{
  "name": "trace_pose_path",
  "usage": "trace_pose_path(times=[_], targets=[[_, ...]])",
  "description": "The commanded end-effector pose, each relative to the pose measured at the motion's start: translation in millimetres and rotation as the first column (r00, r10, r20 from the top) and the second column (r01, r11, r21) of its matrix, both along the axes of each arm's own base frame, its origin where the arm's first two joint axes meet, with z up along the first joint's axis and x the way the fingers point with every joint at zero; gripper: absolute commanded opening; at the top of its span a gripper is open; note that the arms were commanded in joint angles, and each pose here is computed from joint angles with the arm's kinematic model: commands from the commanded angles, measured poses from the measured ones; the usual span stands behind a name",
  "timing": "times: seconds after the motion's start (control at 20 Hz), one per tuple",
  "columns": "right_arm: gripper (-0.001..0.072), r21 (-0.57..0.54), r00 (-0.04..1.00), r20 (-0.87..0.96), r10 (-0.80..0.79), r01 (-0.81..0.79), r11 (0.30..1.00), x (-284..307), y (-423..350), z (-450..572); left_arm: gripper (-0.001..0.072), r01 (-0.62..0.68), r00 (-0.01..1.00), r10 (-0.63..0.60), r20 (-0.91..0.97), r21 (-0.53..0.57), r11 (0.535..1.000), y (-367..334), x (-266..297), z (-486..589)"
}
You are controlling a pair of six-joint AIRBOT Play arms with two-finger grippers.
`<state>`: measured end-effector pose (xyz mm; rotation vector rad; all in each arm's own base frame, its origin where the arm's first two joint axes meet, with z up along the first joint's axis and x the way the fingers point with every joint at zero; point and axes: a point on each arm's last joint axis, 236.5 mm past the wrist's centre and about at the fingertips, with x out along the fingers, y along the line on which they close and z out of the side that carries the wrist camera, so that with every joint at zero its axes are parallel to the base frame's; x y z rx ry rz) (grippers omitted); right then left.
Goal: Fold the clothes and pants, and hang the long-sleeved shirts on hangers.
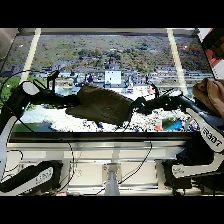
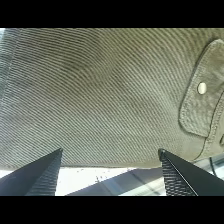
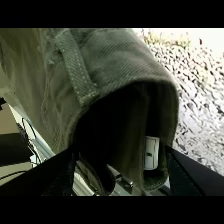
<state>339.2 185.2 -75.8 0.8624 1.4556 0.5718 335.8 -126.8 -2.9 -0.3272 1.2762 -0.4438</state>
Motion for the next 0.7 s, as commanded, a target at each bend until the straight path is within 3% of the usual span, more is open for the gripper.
trace_pose_path(times=[0.0, 0.5, 0.6, 0.65], targets=[[0.0611, 0.023, 0.999, -0.008, 0.032, -0.032, 0.999, -7.2, 3.5, 4.2, 0.0693, -0.003, 1.0, 0.003, -0.001, -0.01, 1.0, -1.9, 0.4, 1.0], [0.0611, 0.04, 0.996, 0.022, 0.086, -0.087, 0.995, -14.3, 4.2, 11.3, 0.0693, -0.003, 1.0, 0.003, -0.001, -0.01, 1.0, -1.8, 0.3, 0.9], [0.0621, 0.009, 0.998, 0.043, 0.056, -0.056, 0.998, -5.1, 1.7, 5.8, 0.0693, -0.003, 1.0, 0.003, -0.001, -0.01, 1.0, -1.8, 0.3, 0.9], [0.0673, -0.011, 0.998, 0.057, 0.039, -0.038, 0.999, 0.4, 1.2, 2.4, 0.0693, -0.003, 1.0, 0.003, -0.001, -0.01, 1.0, -1.9, 0.3, 0.9]])
